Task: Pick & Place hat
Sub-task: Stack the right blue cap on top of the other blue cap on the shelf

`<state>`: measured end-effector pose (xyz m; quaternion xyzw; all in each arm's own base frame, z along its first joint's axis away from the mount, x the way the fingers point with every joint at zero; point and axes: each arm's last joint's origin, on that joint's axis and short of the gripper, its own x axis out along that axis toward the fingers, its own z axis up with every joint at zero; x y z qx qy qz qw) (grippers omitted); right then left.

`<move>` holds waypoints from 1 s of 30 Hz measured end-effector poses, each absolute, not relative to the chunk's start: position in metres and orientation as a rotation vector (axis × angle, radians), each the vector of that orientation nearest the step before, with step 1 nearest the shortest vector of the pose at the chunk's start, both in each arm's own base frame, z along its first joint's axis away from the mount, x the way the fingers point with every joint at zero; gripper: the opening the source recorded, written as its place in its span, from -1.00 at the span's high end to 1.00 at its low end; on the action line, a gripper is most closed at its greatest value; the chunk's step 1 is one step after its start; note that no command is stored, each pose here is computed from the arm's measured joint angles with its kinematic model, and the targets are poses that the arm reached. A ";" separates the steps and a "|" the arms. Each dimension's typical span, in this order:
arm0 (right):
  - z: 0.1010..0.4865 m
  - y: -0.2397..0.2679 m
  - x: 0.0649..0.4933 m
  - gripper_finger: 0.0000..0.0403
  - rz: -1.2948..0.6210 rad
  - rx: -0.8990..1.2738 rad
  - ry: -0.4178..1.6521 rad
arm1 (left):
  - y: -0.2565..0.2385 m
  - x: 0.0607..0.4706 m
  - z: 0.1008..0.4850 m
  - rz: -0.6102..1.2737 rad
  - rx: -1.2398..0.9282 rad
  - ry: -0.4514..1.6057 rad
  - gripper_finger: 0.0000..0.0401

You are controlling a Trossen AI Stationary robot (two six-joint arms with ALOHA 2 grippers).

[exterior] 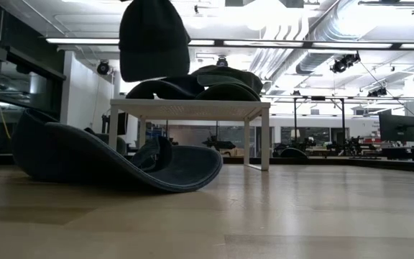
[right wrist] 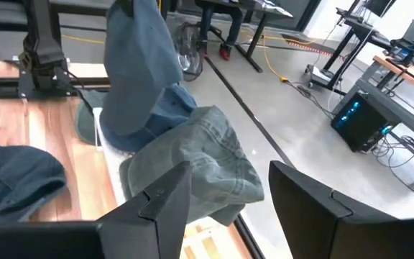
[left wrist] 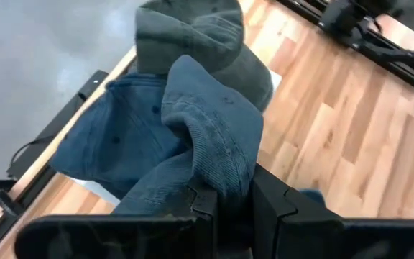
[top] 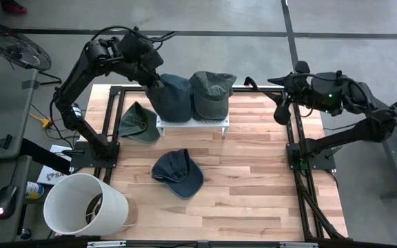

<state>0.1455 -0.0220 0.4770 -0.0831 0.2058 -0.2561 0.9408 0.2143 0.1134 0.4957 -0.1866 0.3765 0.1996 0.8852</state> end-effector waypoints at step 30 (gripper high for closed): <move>0.476 -0.048 0.141 0.10 -0.536 -0.159 0.452 | 0.151 0.251 0.466 0.533 -0.231 0.921 0.82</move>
